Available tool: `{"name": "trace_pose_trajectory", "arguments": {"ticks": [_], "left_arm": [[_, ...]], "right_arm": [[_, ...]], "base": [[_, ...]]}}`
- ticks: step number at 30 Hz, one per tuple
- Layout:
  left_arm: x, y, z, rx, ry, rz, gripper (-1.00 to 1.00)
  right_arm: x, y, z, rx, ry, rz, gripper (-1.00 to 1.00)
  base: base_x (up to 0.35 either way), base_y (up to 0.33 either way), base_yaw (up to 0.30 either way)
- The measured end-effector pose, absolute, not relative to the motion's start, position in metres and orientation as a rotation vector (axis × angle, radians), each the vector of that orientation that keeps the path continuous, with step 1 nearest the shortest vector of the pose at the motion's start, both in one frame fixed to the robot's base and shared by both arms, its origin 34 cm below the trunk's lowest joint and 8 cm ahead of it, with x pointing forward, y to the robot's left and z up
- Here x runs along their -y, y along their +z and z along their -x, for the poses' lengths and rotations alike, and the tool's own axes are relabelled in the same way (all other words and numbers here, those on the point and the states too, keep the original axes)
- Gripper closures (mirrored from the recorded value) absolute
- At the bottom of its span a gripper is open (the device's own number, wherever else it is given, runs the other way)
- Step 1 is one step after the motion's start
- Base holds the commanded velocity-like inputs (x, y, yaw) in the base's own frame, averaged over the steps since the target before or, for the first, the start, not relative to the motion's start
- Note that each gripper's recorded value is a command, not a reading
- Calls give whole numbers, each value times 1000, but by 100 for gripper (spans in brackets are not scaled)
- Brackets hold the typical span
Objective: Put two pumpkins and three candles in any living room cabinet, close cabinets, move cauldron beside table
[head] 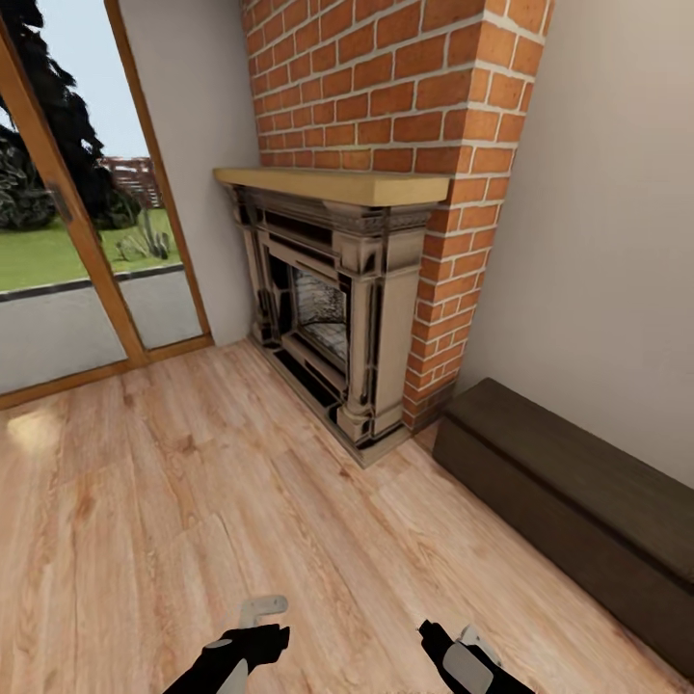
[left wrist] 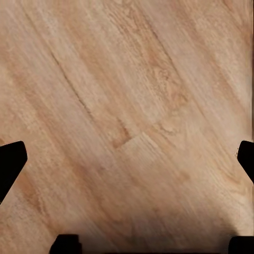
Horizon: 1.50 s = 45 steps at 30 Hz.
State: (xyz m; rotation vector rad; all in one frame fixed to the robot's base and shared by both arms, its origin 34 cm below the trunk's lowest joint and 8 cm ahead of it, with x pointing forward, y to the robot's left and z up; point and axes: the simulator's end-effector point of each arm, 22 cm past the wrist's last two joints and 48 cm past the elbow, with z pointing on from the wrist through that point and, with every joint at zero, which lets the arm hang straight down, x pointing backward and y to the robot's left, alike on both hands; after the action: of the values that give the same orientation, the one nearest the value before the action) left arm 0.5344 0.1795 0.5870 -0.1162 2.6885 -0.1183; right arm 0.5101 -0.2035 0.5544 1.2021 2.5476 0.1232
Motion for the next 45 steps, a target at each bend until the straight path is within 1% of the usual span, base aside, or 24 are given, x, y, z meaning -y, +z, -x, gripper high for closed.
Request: {"name": "trace_pose_trajectory", "arguments": {"ticks": [23,28,45], "left_arm": [[-179,584,-532,-2696,-119,117,-100],[-179,583,-532,-2697,-119,117,-100],[-180,580,-529,-2706,-117,119,-100]], "right_arm": [[205,550,-504,-2559,110,-1208,-100],[206,549,-502,-2563,106,-1210,-100],[207,545,-497,-2573,95,-1212,-100]], "base": [[8,2,-265],[164,130,-265],[231,209,-265]]}}
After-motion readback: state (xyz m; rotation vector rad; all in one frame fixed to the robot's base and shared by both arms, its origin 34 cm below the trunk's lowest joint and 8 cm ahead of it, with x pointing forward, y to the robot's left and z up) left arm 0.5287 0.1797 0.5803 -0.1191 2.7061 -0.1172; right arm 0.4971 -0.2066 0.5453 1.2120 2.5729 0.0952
